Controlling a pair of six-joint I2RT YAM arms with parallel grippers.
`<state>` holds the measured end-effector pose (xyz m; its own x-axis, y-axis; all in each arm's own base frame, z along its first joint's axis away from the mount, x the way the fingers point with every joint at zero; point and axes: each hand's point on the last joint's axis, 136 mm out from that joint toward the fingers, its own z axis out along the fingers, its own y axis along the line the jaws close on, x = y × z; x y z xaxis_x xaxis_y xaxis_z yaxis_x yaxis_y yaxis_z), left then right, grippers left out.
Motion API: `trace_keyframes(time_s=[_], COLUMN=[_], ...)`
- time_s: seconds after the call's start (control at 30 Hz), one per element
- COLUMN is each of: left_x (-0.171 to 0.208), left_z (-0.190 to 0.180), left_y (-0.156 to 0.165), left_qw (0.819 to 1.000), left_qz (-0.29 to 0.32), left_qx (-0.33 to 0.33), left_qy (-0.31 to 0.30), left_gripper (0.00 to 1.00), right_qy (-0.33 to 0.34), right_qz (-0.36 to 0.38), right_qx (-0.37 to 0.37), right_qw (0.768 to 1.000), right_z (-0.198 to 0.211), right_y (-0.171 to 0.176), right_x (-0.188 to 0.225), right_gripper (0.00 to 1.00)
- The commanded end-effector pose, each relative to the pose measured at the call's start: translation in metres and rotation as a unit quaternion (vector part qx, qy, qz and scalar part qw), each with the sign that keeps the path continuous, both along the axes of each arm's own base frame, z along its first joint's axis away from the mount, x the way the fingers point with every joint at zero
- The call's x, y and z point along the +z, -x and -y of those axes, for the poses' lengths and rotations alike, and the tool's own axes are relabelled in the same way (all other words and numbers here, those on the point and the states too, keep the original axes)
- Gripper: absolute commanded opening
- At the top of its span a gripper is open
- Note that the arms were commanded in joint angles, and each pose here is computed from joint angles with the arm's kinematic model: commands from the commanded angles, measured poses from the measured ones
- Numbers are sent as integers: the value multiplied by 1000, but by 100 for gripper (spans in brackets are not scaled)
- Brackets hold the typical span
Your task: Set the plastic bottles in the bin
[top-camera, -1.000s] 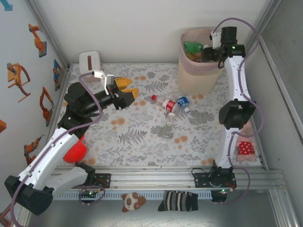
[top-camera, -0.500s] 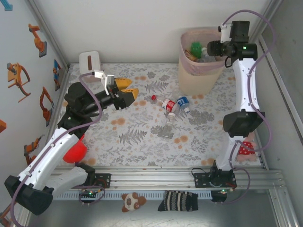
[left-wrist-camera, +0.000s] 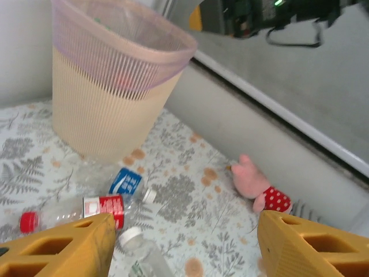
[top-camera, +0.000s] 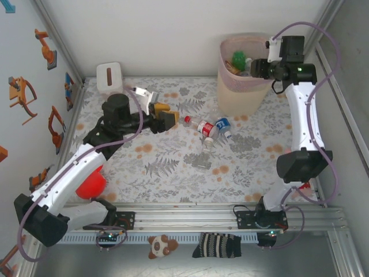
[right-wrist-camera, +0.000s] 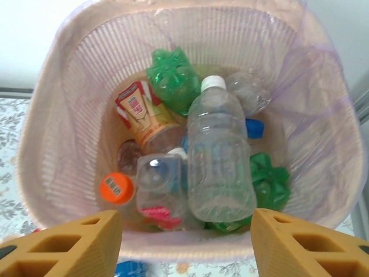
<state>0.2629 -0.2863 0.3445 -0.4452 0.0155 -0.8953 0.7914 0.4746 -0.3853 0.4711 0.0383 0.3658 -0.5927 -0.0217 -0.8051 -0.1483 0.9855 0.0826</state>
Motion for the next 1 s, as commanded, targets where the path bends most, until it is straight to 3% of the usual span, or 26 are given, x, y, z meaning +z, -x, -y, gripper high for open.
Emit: trace_keyframes(time_s=[0.0, 0.37, 0.63, 0.97], left_x=[-26, -108, -152, -195], left_z=[4, 43, 70, 97], left_y=[-8, -12, 2, 5], left_qw=[998, 979, 955, 926], left_qz=[-14, -114, -134, -182], left_qx=[18, 38, 68, 91], left_qy=[-62, -167, -255, -319], left_gripper=[65, 63, 65, 66], right_qy=[-30, -47, -44, -18], right_qz=[44, 78, 67, 57], right_qx=[-4, -21, -37, -49], right_qw=[999, 996, 996, 997], right_z=[-5, -1, 4, 13], right_y=[19, 70, 89, 103], right_x=[29, 41, 26, 7], right_gripper=[59, 59, 60, 62])
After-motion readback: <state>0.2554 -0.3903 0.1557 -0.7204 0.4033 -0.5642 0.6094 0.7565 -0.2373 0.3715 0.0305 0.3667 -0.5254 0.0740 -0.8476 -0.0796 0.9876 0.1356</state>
